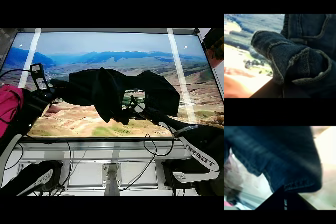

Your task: Fold the clothes and pants, and hang the long-sleeved shirts on hangers.

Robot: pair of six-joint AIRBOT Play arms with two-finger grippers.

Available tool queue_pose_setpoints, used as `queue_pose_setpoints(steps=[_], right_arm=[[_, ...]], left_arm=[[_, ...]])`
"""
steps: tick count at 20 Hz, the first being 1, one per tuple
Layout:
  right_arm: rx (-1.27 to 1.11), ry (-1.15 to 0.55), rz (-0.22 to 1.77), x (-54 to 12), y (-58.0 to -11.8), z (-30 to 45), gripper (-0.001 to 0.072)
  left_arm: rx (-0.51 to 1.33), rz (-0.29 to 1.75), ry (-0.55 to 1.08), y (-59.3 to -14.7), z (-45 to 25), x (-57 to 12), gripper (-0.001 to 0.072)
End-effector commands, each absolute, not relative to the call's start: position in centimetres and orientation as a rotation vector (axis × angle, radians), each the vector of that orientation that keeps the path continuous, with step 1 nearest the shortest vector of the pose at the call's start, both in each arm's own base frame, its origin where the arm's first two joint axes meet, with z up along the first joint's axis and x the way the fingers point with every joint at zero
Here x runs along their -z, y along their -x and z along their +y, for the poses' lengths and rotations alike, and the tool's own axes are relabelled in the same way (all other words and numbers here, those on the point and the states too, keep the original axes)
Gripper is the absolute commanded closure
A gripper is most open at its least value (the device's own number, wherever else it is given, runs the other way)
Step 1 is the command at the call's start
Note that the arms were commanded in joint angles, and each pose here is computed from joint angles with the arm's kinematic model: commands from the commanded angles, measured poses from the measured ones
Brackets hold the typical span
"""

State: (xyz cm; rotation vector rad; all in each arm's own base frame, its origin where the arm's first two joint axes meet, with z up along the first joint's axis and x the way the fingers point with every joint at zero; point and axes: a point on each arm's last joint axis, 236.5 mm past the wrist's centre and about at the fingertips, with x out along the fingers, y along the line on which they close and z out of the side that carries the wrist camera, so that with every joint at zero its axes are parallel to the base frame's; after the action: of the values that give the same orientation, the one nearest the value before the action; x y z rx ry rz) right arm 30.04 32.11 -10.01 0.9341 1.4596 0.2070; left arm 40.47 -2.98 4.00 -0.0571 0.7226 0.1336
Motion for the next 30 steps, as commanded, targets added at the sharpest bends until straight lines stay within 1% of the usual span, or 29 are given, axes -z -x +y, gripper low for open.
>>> queue_pose_setpoints(steps=[1,3,5,7,9,12,13,16,19,21,24,26,28,30], right_arm=[[-0.217,-0.710,1.501,9.2,-26.8,28.7,0.0702],[-0.101,-0.590,1.502,8.5,-24.3,23.1,0.0702],[0.064,-0.455,1.481,7.3,-22.1,14.9,0.0703],[0.197,-0.363,1.367,4.0,-22.0,7.1,0.0703],[0.294,-0.389,1.181,0.3,-23.9,1.5,0.0704],[0.375,-0.424,1.060,-2.1,-25.8,-3.9,0.0705],[0.389,-0.448,1.018,-2.5,-26.8,-5.1,0.0705],[0.427,-0.444,0.948,-2.8,-29.2,-8.0,0.0705],[0.447,-0.436,0.964,-1.9,-31.4,-9.5,0.0704],[0.470,-0.394,1.000,-1.1,-32.3,-10.6,0.0704],[0.486,-0.364,1.046,0.2,-33.0,-11.5,0.0704],[0.488,-0.363,1.097,1.9,-32.8,-11.6,0.0704],[0.482,-0.364,1.126,3.2,-33.2,-11.5,0.0704],[0.471,-0.395,1.125,3.7,-34.3,-11.2,0.0701]], left_arm=[[-0.205,0.831,-0.066,-38.2,0.5,-3.2,0.0689],[-0.225,0.858,-0.113,-37.1,2.1,-3.7,0.0689],[-0.222,0.837,-0.145,-36.8,2.8,-4.8,0.0689],[-0.199,0.828,-0.171,-36.6,2.9,-5.4,0.0689],[-0.169,0.839,-0.187,-36.4,2.4,-5.2,0.0689],[-0.162,0.855,-0.181,-36.1,2.2,-4.5,0.0689],[-0.162,0.855,-0.181,-36.1,2.2,-4.5,0.0689],[-0.164,0.854,-0.187,-36.1,2.3,-4.6,0.0689],[-0.154,0.857,-0.249,-36.2,2.9,-4.7,0.0689],[-0.199,0.860,-0.247,-36.0,4.7,-4.8,0.0689],[-0.347,0.867,-0.139,-35.2,9.8,-4.7,0.0689],[-0.432,0.878,-0.004,-34.4,12.0,-3.9,0.0688],[-0.436,0.864,0.101,-34.4,11.9,-3.5,0.0688],[-0.397,0.825,0.148,-35.5,10.7,-3.9,0.0688]])
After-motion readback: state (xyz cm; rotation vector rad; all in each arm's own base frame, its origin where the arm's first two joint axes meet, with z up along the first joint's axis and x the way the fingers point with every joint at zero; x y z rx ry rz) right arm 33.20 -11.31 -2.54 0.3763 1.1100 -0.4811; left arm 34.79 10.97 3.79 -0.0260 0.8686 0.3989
